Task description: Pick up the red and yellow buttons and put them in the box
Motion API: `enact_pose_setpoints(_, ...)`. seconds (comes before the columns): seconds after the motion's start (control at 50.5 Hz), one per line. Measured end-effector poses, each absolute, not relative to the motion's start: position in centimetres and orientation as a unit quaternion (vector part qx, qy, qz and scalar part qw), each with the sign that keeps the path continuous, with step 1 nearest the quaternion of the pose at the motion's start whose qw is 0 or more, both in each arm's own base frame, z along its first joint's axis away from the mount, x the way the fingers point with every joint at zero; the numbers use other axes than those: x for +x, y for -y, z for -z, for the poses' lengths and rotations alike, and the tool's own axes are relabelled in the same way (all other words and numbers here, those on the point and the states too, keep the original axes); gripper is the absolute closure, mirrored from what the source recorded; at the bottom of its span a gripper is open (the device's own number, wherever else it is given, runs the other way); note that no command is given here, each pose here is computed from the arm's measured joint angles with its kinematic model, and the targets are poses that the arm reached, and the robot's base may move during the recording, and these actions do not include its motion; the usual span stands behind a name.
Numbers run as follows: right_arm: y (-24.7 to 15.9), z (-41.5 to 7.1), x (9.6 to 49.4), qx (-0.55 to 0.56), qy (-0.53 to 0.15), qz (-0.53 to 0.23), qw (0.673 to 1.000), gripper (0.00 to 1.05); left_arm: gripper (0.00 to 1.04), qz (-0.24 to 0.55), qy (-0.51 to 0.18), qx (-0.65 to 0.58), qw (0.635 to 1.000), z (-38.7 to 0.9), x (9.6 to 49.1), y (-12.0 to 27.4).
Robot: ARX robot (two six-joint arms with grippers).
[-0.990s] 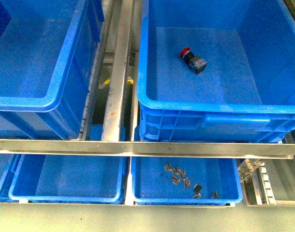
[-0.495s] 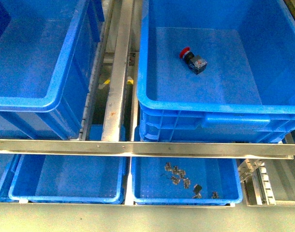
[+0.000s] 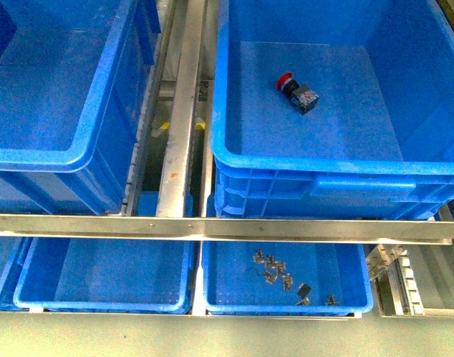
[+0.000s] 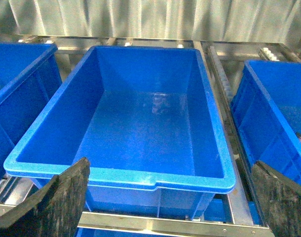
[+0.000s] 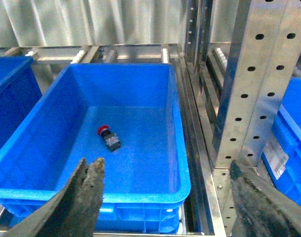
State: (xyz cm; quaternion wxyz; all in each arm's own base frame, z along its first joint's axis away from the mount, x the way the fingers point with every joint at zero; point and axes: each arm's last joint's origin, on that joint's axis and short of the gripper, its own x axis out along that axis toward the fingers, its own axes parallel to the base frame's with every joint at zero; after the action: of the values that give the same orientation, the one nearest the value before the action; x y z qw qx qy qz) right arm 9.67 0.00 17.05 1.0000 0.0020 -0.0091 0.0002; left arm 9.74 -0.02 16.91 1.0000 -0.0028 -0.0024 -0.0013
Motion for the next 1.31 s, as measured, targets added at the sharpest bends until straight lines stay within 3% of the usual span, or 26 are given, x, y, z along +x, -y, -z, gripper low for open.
enact_pose_setpoints(0.119, 0.0, -17.05, 9.67, 0.002, 0.009, 0.0, 1.0, 0.05, 0.08, 0.001, 0.002, -0.003, 1.0, -16.91, 9.74, 0.02)
enact_pose_setpoints(1.307, 0.0, -17.03, 9.67, 0.002, 0.008, 0.001, 1.0, 0.06, 0.08, 0.001, 0.002, -0.002, 1.0, -16.91, 9.74, 0.01)
